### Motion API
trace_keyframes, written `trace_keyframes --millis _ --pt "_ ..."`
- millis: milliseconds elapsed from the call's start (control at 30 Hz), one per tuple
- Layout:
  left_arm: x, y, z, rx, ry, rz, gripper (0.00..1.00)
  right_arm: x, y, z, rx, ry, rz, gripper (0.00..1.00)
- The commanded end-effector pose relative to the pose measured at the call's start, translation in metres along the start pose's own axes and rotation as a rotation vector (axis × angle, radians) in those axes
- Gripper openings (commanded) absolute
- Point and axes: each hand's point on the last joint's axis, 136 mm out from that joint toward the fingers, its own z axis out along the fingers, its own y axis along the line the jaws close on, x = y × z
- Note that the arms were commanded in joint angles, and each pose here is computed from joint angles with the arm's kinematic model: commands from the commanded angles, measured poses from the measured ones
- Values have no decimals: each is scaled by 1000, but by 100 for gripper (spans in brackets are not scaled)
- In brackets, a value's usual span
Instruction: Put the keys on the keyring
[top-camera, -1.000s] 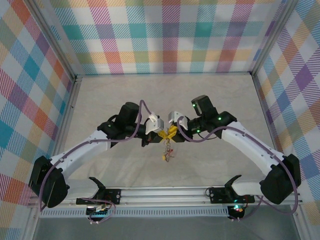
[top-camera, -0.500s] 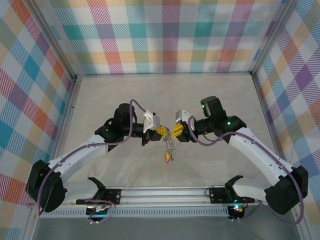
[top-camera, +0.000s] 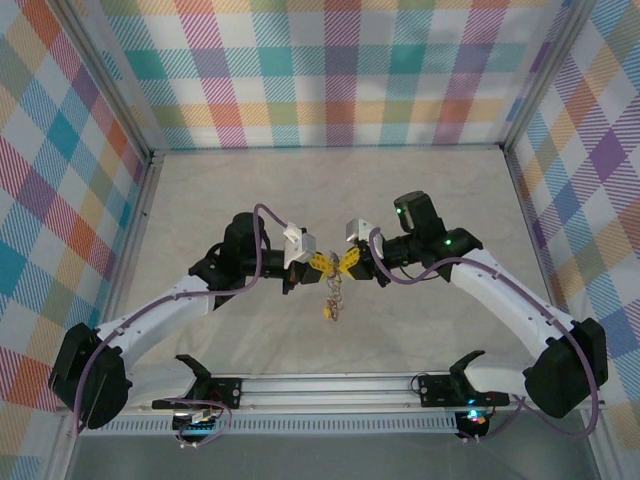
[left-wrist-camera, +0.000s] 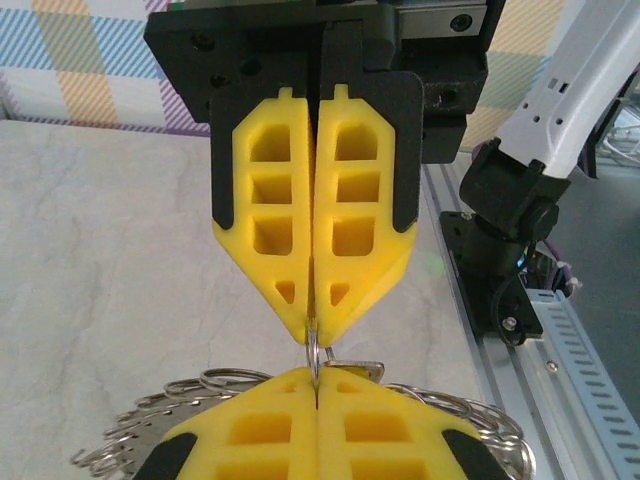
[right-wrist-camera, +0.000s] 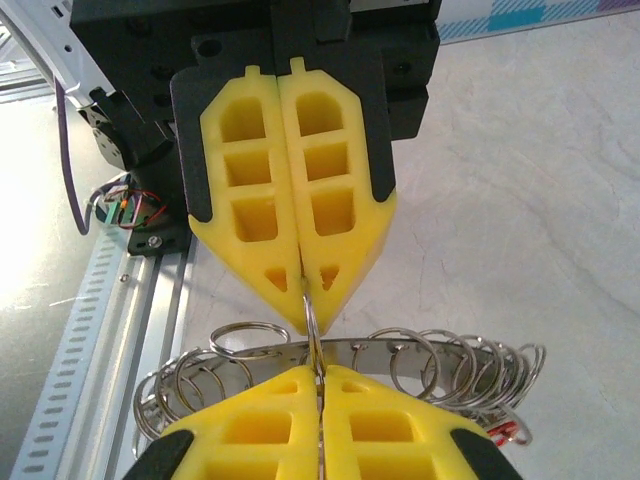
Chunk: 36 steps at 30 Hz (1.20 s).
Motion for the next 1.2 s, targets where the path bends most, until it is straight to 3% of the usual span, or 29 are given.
trace_keyframes --millis 0,300,467,733,967,1167 --pt "-31 -1 -7 -14 -109 96 0 -4 6 6 -45 -35 -17 10" --pt "-33 4 -8 -54 -132 102 0 7 1 9 -21 -13 0 16" --pt "-37 6 -6 -43 -149 106 0 5 1 11 -36 -19 4 8" --pt "-40 3 2 -22 -170 103 0 -13 -4 14 -58 -79 -14 7" --pt "-37 1 7 -26 -171 99 0 -20 -3 12 -54 -117 -24 16" --pt "-34 2 10 -30 -180 90 0 -22 -1 9 -43 -123 -33 17"
